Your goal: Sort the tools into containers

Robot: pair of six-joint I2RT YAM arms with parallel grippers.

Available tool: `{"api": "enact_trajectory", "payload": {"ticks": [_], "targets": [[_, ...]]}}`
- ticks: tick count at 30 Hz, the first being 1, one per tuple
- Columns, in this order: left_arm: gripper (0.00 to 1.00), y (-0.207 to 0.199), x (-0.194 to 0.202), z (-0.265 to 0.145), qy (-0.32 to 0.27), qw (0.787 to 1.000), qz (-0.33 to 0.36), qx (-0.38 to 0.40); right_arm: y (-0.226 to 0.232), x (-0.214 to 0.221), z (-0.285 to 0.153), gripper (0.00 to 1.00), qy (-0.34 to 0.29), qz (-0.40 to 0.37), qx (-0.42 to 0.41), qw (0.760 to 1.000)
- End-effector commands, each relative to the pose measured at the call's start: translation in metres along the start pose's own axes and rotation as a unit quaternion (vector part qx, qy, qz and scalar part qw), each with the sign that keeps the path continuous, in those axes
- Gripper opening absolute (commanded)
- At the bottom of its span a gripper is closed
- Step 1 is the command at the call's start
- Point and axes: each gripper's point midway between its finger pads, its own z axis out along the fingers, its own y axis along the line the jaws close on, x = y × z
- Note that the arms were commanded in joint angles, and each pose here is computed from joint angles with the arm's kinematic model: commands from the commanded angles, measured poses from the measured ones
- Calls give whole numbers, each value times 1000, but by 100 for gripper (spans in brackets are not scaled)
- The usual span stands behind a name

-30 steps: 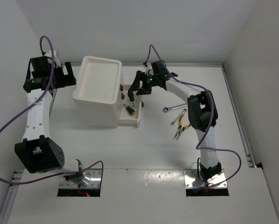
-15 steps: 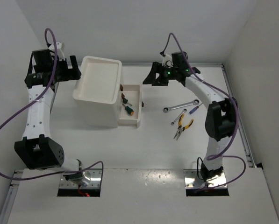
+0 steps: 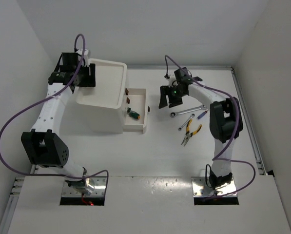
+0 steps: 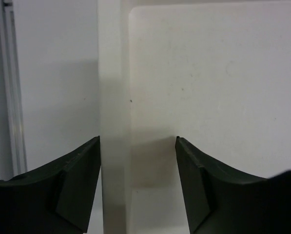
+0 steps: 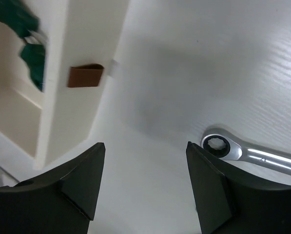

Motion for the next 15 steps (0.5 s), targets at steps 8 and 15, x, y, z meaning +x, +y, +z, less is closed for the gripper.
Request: {"api": "enact_trajectory", "payload": {"ticks": [8, 15], "targets": [[29, 10, 4, 3, 14, 999, 13, -50, 12, 4, 28, 67, 13, -52, 29, 998], [6, 6, 14, 4, 25, 999, 14, -40, 38, 8, 58, 65, 19, -61, 9, 998]]}}
